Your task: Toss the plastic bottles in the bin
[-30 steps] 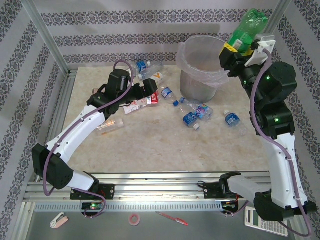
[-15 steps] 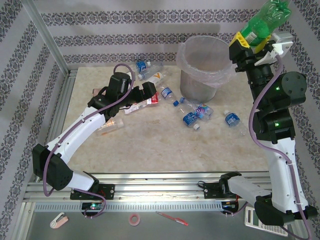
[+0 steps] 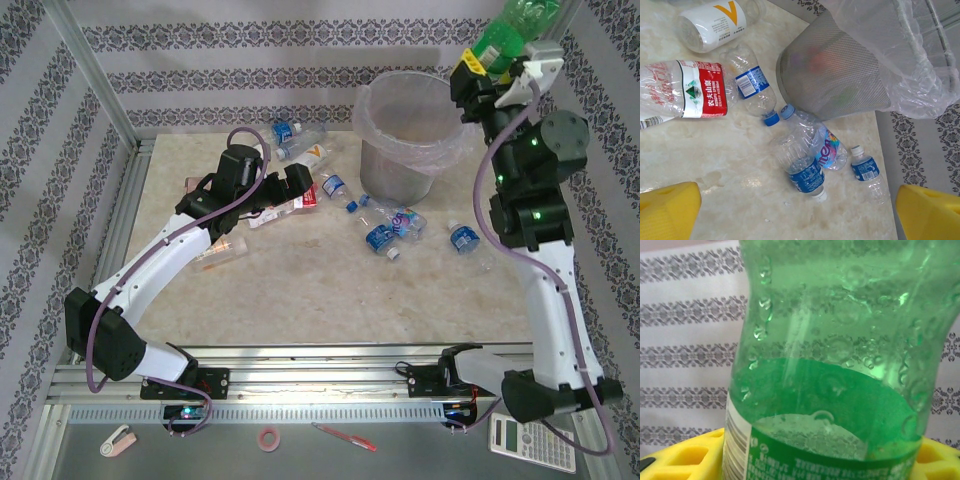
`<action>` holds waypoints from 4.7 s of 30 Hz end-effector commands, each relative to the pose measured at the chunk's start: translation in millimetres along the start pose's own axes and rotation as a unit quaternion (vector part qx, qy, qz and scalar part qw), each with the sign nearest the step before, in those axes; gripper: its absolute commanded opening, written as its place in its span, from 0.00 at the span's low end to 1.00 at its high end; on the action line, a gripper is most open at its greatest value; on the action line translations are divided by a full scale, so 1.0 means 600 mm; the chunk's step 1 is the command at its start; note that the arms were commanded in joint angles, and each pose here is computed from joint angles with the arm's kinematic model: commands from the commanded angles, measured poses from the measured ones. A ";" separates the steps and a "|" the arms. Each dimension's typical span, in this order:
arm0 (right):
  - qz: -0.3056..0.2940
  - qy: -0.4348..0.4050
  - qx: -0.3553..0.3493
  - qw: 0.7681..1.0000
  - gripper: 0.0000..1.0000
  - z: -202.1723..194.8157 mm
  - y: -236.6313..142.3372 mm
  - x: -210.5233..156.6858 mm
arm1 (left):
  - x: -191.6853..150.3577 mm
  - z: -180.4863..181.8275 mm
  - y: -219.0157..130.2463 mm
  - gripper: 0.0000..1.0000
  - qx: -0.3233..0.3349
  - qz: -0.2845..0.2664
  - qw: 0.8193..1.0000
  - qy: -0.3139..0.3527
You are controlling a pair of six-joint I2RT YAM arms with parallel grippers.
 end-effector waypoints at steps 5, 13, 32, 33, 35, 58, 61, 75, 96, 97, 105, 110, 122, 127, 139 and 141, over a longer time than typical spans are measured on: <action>0.258 0.090 -0.062 0.960 0.36 -0.085 0.144 -0.169 | 0.014 -0.006 -0.024 1.00 -0.004 -0.023 1.000 0.006; 0.320 0.130 -0.051 0.937 0.77 -0.097 0.156 -0.209 | 0.017 -0.011 -0.016 1.00 -0.013 -0.010 1.000 0.018; 0.339 0.167 0.038 0.925 0.88 -0.043 0.062 -0.137 | 0.032 -0.034 -0.016 1.00 -0.066 -0.017 0.997 0.045; 0.346 0.171 0.042 0.922 0.88 -0.042 0.057 -0.142 | 0.033 -0.036 -0.020 1.00 -0.071 -0.021 0.996 0.047; 0.359 0.177 0.048 0.915 0.90 -0.040 0.048 -0.152 | 0.036 -0.040 -0.025 1.00 -0.082 -0.027 0.995 0.053; 0.585 0.196 -0.018 0.787 0.93 -0.065 -0.059 -0.410 | 0.052 -0.062 -0.049 1.00 -0.118 -0.053 0.989 0.072; 0.618 0.181 -0.030 0.764 0.93 -0.067 -0.063 -0.449 | 0.049 -0.062 -0.052 1.00 -0.117 -0.051 0.989 0.071; 0.727 0.116 -0.038 0.675 0.88 -0.071 -0.073 -0.604 | 0.043 -0.056 -0.067 1.00 -0.104 -0.056 0.990 0.072; 0.799 0.061 -0.061 0.595 0.79 -0.075 -0.113 -0.707 | 0.040 -0.053 -0.066 1.00 -0.098 -0.056 0.991 0.070; 0.800 0.060 -0.060 0.594 0.78 -0.075 -0.114 -0.710 | 0.039 -0.052 -0.066 1.00 -0.097 -0.057 0.991 0.070; 0.808 0.056 -0.051 0.584 0.66 -0.069 -0.126 -0.728 | 0.038 -0.049 -0.066 1.00 -0.092 -0.061 0.991 0.071; 0.811 0.049 -0.047 0.581 0.61 -0.062 -0.131 -0.734 | 0.037 -0.047 -0.060 1.00 -0.090 -0.058 0.992 0.071; 0.796 0.021 -0.006 0.605 0.29 -0.017 -0.132 -0.723 | 0.021 -0.029 -0.041 1.00 -0.079 -0.053 0.993 0.064; 0.779 0.012 0.009 0.627 0.17 0.009 -0.125 -0.701 | 0.013 -0.021 -0.029 1.00 -0.078 -0.048 0.994 0.055; 0.700 0.018 0.067 0.711 0.11 0.075 -0.087 -0.598 | -0.004 -0.002 0.010 1.00 -0.081 -0.034 0.996 0.005; 0.686 0.022 0.080 0.722 0.11 0.085 -0.082 -0.581 | -0.007 0.001 0.021 1.00 -0.090 -0.030 0.995 -0.014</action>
Point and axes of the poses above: each hand's point on the last joint's axis, 136 mm out from that joint toward the fingers, its own y axis out along the fingers, its own z axis along the line the jaws close on, x = y × z, the point moved 10 cm from there along -y, back along the fingers, and after that the axes turned 9 degrees about y, right-handed, at the moved point
